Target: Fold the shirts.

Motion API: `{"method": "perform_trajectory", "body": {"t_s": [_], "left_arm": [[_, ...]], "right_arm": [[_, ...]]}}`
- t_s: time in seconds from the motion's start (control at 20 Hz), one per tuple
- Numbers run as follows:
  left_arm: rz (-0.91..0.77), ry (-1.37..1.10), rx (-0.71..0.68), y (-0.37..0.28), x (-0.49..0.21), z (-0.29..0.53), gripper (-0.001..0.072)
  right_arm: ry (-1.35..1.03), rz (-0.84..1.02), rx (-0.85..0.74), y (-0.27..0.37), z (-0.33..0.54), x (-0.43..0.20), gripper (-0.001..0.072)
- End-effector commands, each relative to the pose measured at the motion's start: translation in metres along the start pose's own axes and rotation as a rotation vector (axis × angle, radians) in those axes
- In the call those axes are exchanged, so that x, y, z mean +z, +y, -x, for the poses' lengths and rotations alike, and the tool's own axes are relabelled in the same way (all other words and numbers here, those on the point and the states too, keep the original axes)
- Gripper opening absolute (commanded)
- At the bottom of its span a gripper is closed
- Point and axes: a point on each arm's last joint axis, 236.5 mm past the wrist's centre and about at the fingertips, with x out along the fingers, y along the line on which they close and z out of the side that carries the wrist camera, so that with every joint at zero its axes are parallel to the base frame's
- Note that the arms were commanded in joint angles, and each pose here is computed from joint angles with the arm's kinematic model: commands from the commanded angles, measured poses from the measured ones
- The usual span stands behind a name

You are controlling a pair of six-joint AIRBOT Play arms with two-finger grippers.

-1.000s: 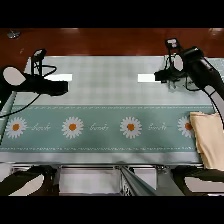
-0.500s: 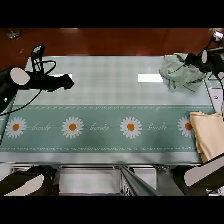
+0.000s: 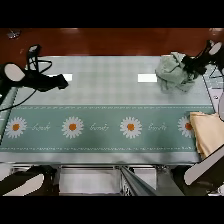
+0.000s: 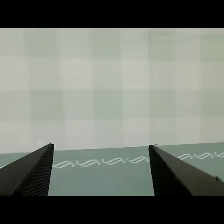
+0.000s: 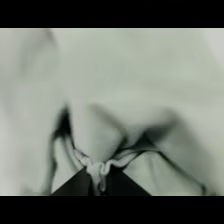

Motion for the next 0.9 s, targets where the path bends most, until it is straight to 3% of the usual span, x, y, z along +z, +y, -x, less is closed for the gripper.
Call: {"method": "perform_trajectory", "body": {"t_s": [0.0, 0.1, 0.25, 0.45, 0.65, 0.85], "left_arm": [[0.033, -0.036, 0.068, 0.033, 0.008, 0.056, 0.0698], [0.006, -0.153, 0.038, 0.018, 0.012, 0.102, 0.0698], [-0.015, -0.290, -0.069, -0.020, -0.019, 0.155, 0.0698], [-0.003, -0.349, -0.197, -0.049, -0.074, 0.172, 0.0698], [-0.009, -0.281, -0.343, -0.081, -0.098, 0.159, 0.0698], [-0.048, -0.152, -0.391, -0.098, -0.108, 0.130, 0.0698]], "right_arm": [[-0.237, 0.175, 0.151, 0.072, 0.127, 0.046, 0.0027], [-0.385, 0.280, 0.209, 0.114, 0.222, 0.049, 0.0028], [-0.511, 0.462, 0.295, 0.170, 0.342, 0.005, 0.0027], [-0.540, 0.574, 0.335, 0.192, 0.430, -0.067, 0.0027], [-0.206, 0.719, 0.402, 0.212, 0.382, -0.185, 0.0027], [0.117, 0.762, 0.471, 0.258, 0.259, -0.331, 0.0028]]}}
